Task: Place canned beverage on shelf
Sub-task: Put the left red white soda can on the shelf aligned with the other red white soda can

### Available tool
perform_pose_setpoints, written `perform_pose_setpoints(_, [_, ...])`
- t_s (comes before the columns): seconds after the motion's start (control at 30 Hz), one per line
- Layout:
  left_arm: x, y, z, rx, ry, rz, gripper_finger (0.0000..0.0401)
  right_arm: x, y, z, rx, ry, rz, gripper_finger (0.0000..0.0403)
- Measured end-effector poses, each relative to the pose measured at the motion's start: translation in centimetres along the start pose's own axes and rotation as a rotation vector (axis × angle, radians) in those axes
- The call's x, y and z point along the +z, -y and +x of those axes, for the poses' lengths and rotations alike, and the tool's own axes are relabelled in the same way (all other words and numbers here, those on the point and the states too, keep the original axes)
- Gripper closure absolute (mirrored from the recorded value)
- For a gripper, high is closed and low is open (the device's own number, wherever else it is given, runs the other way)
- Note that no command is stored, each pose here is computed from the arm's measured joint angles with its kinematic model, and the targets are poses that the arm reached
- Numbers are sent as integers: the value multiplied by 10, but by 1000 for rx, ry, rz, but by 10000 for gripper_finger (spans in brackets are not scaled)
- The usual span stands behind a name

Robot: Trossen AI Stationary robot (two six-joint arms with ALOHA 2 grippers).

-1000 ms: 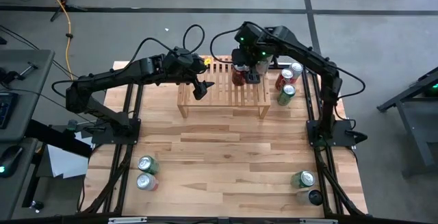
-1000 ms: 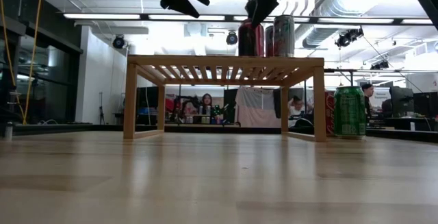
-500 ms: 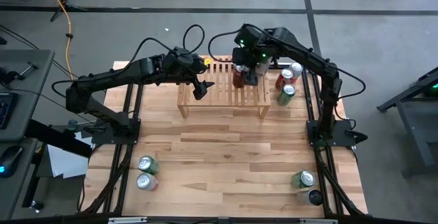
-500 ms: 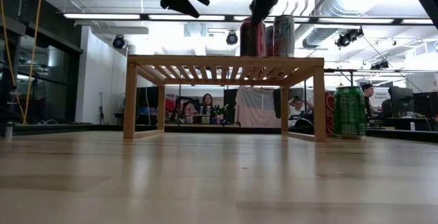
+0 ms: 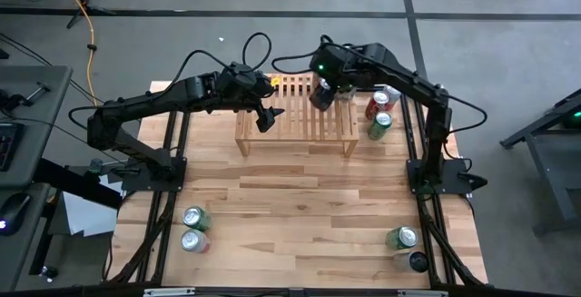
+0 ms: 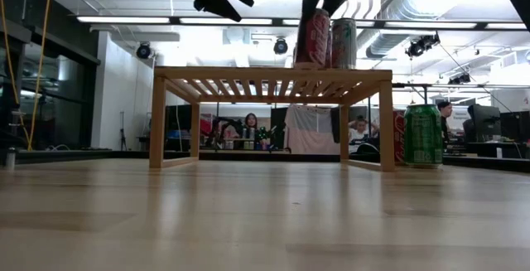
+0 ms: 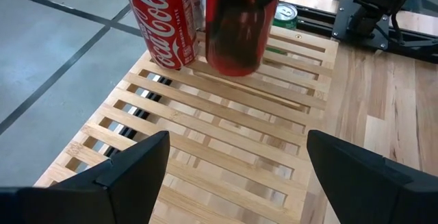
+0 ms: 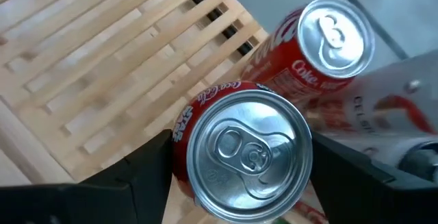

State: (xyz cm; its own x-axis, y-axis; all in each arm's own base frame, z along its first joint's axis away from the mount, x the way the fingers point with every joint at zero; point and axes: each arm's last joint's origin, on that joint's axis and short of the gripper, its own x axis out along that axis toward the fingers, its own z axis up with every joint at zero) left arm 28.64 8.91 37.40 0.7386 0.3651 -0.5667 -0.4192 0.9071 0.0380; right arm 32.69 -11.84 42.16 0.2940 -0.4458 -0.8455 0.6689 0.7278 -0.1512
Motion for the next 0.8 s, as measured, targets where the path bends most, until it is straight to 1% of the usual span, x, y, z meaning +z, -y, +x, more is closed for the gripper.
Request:
perform_pose_setpoints(0.3, [0,0,0,0,1,0,64,0,6,19,-45,-37,98,128])
perform_pose_setpoints(0.43, [0,0,0,0,1,0,64,0,9,22,-61,-40,105,128])
perform_pose_setpoints(0.73, [0,0,0,0,1,-1,64,1,8,22,-33,-44,106,127])
perform_pose_setpoints(0.8, [0,0,0,0,1,-1,64,1,8,22,-34,-44,105,112])
